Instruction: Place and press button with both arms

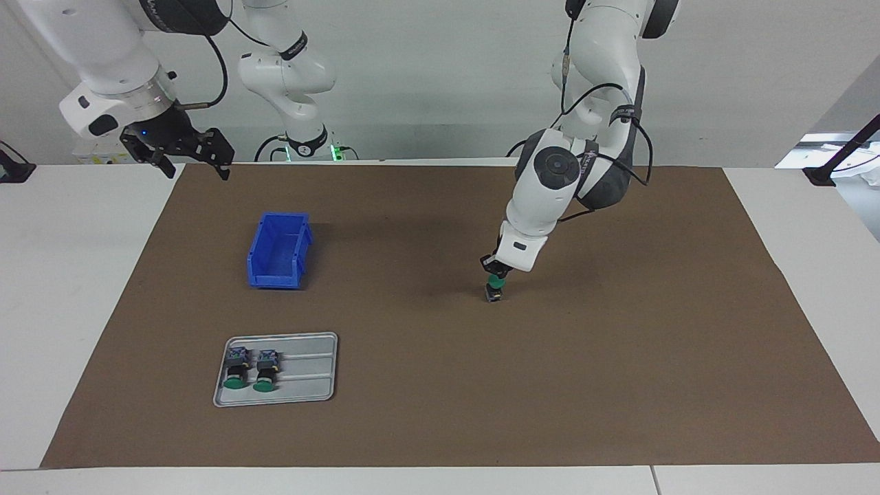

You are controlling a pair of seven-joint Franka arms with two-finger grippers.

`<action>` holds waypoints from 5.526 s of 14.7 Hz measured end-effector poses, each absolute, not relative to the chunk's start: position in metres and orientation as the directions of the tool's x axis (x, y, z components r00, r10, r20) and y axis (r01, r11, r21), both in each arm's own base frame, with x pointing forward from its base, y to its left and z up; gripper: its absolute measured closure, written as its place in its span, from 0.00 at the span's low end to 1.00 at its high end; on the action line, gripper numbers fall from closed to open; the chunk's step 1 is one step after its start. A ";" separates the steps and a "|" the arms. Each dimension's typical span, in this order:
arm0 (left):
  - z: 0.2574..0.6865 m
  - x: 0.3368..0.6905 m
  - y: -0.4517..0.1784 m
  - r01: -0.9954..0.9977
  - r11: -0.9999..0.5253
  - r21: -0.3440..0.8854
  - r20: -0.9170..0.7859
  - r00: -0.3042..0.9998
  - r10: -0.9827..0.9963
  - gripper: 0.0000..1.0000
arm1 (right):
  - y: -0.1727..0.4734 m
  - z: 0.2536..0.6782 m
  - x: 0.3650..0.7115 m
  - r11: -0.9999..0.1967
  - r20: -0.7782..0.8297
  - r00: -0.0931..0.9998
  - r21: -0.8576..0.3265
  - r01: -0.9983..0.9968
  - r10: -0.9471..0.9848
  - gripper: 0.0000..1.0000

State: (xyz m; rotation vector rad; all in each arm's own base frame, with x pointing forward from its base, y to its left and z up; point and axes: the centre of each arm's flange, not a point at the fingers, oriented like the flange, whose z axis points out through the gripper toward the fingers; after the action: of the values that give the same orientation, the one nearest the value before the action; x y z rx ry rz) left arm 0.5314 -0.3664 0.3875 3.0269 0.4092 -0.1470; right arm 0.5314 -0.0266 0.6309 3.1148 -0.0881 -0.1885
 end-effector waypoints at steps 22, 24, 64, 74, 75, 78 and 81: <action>0.379 0.527 -0.359 0.273 -0.957 0.096 -0.071 0.961 0.267 0.91 | -0.027 0.631 0.531 -0.998 -0.120 0.991 0.023 -0.055 -0.058 0.01; 0.397 0.530 -0.352 0.281 -0.953 0.110 -0.057 0.959 0.277 0.69 | -0.027 0.631 0.531 -0.998 -0.120 0.991 0.023 -0.055 -0.057 0.01; 0.598 0.507 -0.049 0.077 -0.997 -0.019 -0.197 0.977 0.079 0.00 | 0.505 0.414 0.547 -0.992 0.154 0.988 -0.123 0.034 0.014 0.01; 0.603 0.510 -0.030 0.108 -0.994 -0.015 -0.185 0.977 0.109 0.00 | 0.488 0.335 0.541 -0.984 0.183 0.972 -0.078 0.161 0.145 0.01; 0.603 0.509 -0.032 0.104 -0.994 -0.015 -0.184 0.977 0.105 0.00 | 0.487 0.335 0.541 -0.983 0.185 0.971 -0.078 0.167 0.151 0.01; 0.605 0.508 -0.036 0.096 -0.995 -0.015 -0.181 0.979 0.097 0.00 | 0.482 0.330 0.540 -0.981 0.200 0.967 -0.086 0.176 0.156 0.03; 0.605 0.508 -0.034 0.068 -0.997 -0.035 -0.177 0.981 0.073 0.00 | 0.479 0.326 0.538 -0.977 0.201 0.964 -0.082 0.195 0.176 0.25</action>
State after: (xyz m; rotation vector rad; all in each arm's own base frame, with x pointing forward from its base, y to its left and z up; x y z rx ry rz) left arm 0.5083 -0.0342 0.6053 3.1554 0.1128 -0.2842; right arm 0.5381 0.4795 0.3264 3.2132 0.3046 0.3136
